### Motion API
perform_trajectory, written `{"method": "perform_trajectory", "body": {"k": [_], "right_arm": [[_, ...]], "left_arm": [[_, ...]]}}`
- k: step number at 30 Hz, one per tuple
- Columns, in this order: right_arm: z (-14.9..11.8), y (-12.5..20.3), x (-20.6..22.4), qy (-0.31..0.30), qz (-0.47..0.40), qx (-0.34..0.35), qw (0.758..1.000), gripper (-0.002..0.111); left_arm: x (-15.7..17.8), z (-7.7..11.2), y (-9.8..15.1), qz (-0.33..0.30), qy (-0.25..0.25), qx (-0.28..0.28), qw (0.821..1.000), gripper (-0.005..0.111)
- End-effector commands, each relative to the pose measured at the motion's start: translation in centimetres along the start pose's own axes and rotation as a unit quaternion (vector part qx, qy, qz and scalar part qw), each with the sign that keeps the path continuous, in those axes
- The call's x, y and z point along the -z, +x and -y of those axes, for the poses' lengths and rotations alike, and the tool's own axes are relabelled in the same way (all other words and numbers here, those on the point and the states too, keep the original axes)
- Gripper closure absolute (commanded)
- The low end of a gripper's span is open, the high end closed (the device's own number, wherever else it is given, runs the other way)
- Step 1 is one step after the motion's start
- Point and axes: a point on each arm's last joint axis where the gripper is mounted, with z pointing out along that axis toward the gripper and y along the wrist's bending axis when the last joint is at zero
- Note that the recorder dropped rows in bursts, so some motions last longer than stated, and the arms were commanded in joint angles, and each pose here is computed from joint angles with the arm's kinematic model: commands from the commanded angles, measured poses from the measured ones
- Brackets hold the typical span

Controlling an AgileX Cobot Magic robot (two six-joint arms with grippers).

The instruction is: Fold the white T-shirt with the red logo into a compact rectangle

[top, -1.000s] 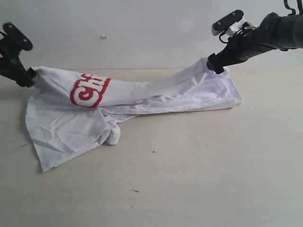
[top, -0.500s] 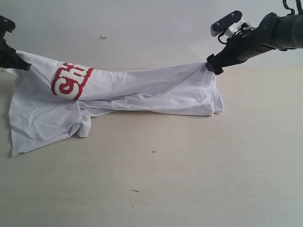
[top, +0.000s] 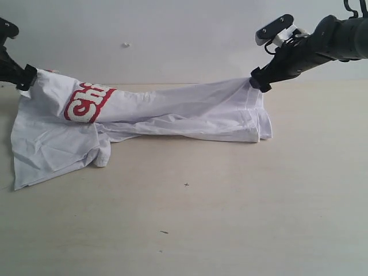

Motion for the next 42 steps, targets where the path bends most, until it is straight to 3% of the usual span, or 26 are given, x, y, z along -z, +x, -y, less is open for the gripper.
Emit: {"method": "perform_trajectory", "body": {"k": [1,2,3,4,6,7,11,15,18,23,26,33,42], "right_arm": [[0.3,-0.4,0.5,0.001,0.002,0.001,1.000,0.006],[0.2,-0.3,0.5,-0.003,-0.003,0.001,1.000,0.006],[0.2,-0.3,0.5,-0.006,-0.005,0.001,1.000,0.006],[0.1,-0.2,0.5,-0.009,-0.008,-0.001,1.000,0.006],[0.1,-0.2,0.5,-0.012,-0.012,-0.001,1.000,0.006],[0.0,-0.1,0.5,-0.014,-0.013,-0.001,1.000,0.006],[0.0,-0.1,0.5,-0.014,-0.013,-0.001,1.000,0.006],[0.1,-0.2,0.6,-0.013,-0.012,-0.001,1.000,0.006],[0.3,-0.9,1.5,-0.009,-0.002,-0.002,1.000,0.006],[0.9,-2.8,3.9,0.000,0.025,-0.029,0.999,0.006],[0.5,-2.9,4.6,-0.027,0.009,-0.040,0.999,0.006],[1.3,-3.3,5.0,-0.101,-0.035,-0.093,0.990,0.006],[4.6,-1.8,4.2,-0.245,-0.050,-0.198,0.948,0.006]], "left_arm": [[0.9,-0.9,-1.4,-0.045,0.028,0.077,0.996,0.002],[1.1,-0.9,-1.7,-0.061,0.063,0.099,0.991,0.002],[1.5,-0.8,-2.2,-0.064,0.100,0.084,0.989,0.002],[2.2,-0.1,-3.2,-0.040,0.186,0.096,0.977,0.002],[3.1,-0.1,-4.3,0.015,0.272,0.120,0.955,0.002],[3.3,-0.7,-4.3,0.031,0.281,0.143,0.948,0.002],[3.1,-2.6,-3.3,0.035,0.269,0.173,0.947,0.002],[3.5,-5.6,-1.7,0.046,0.278,0.234,0.930,0.002],[4.2,-6.9,-1.1,0.065,0.299,0.223,0.925,0.002],[4.8,-5.9,-0.7,0.053,0.340,0.122,0.931,0.002],[4.6,-4.7,-0.7,0.033,0.353,0.095,0.930,0.002],[4.7,-3.8,-1.2,0.031,0.369,0.093,0.924,0.002],[4.7,-3.8,-1.2,0.031,0.369,0.094,0.924,0.002]]}}
